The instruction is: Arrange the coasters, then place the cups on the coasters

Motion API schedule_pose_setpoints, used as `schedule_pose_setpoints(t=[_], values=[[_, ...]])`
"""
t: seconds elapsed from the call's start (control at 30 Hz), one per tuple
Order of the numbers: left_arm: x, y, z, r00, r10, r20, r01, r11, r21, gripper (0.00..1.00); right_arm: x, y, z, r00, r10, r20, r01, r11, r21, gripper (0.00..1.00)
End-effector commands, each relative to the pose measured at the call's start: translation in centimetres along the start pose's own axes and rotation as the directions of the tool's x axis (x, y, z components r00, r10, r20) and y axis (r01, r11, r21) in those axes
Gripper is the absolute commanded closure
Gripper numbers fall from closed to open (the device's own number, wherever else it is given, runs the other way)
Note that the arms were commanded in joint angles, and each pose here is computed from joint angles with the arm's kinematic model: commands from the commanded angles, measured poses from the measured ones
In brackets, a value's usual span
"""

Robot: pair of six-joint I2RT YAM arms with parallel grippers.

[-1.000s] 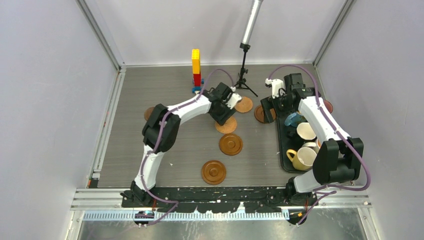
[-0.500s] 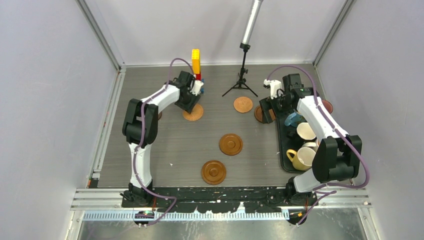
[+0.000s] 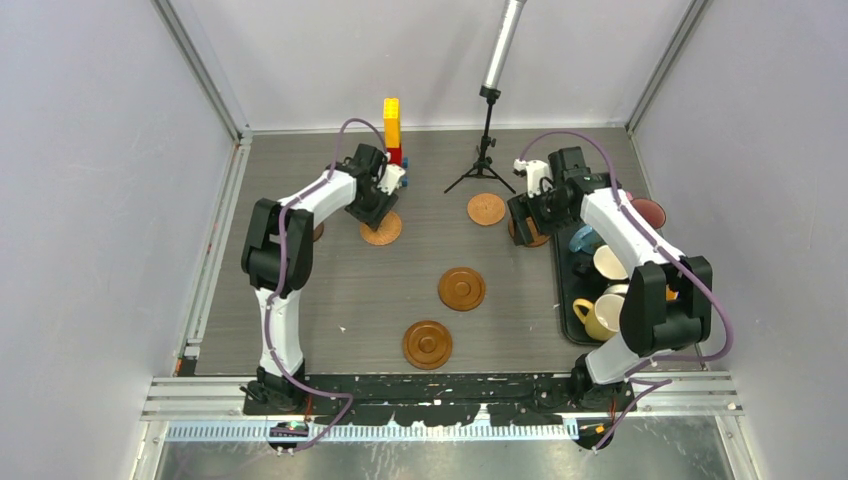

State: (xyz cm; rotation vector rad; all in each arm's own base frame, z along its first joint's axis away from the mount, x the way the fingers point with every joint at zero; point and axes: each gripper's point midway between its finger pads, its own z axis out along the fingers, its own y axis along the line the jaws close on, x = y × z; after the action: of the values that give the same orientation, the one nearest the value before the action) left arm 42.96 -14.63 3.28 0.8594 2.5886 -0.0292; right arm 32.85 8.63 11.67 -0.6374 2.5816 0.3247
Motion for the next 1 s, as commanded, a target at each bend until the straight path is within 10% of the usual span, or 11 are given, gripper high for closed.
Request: schedule_pose_setpoints(t=[0.0, 0.47, 0.97], values=[[-1.9, 0.7, -2.5, 0.999, 0.002, 0.045, -0.001, 1.000, -0.015, 0.48, -4.1, 0.2, 0.0, 0.994, -0.025, 0.108, 0.021, 0.999, 0.041, 0.23], [-2.9, -1.7, -10.8, 0.981, -0.003, 0.194, -0.014, 0.996, 0.089, 0.01, -11.9, 0.1, 6.2, 0.981, -0.077, 0.177, 0.041, 0.979, 0.198, 0.48], [2.3, -4.6, -13.4, 0.977, -0.014, 0.215, -0.019, 0.988, 0.151, 0.00, -10.9, -0.5, 14.4, 0.995, -0.091, 0.036, 0.084, 0.984, 0.159, 0.53]])
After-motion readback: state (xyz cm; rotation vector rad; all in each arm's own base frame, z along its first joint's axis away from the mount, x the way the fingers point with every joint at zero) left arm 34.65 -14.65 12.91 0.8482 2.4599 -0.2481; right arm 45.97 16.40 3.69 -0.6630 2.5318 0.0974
